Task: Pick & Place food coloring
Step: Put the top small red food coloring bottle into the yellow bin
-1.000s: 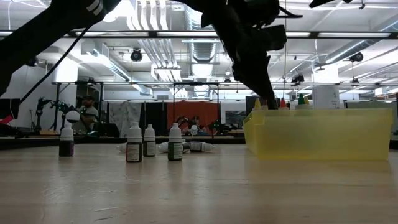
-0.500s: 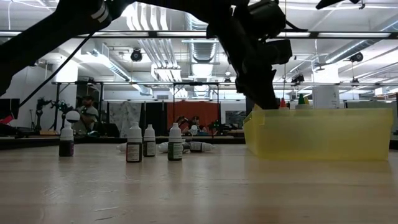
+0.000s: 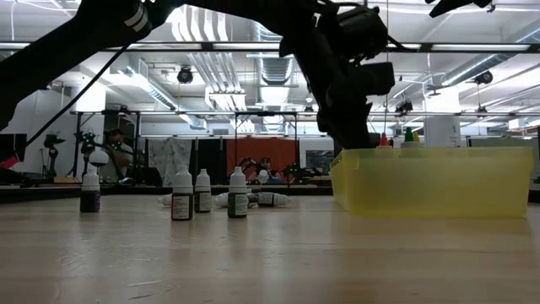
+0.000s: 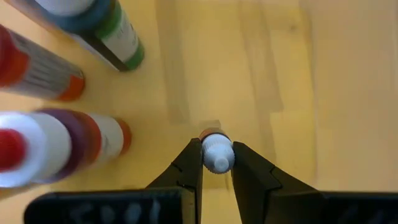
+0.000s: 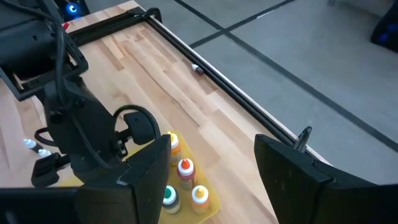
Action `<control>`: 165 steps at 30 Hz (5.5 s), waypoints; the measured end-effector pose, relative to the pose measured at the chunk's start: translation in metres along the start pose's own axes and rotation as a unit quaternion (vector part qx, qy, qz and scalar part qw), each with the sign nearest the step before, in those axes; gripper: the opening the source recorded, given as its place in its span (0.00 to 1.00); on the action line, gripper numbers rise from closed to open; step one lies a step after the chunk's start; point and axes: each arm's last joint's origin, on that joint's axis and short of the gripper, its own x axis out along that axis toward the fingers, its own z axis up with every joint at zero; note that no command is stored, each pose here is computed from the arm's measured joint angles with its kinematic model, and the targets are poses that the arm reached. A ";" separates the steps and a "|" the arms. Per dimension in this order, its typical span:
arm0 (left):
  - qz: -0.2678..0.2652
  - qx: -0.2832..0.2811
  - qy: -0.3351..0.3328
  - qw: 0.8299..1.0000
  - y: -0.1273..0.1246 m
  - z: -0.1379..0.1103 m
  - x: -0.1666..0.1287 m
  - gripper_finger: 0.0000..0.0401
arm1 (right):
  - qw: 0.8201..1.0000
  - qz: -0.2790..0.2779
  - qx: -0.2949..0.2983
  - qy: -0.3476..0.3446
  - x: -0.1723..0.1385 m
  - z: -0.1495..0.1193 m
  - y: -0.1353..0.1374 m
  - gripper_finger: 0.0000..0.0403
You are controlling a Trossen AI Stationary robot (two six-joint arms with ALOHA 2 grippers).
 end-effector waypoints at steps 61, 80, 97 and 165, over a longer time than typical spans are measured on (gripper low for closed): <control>0.001 -0.009 0.031 0.999 0.007 -0.010 0.006 0.17 | 1.000 0.001 0.002 0.000 0.000 0.000 0.000 0.55; 0.001 -0.010 0.031 0.999 0.007 -0.010 0.006 0.18 | 1.000 0.002 0.002 0.000 0.000 0.000 0.000 0.55; 0.001 -0.010 0.031 0.999 0.007 -0.010 0.006 0.18 | 1.000 0.001 0.002 0.000 0.000 0.000 0.000 0.55; -0.012 -0.022 0.029 0.999 0.007 -0.010 0.006 0.18 | 1.000 0.002 0.006 0.000 0.000 0.000 0.000 0.55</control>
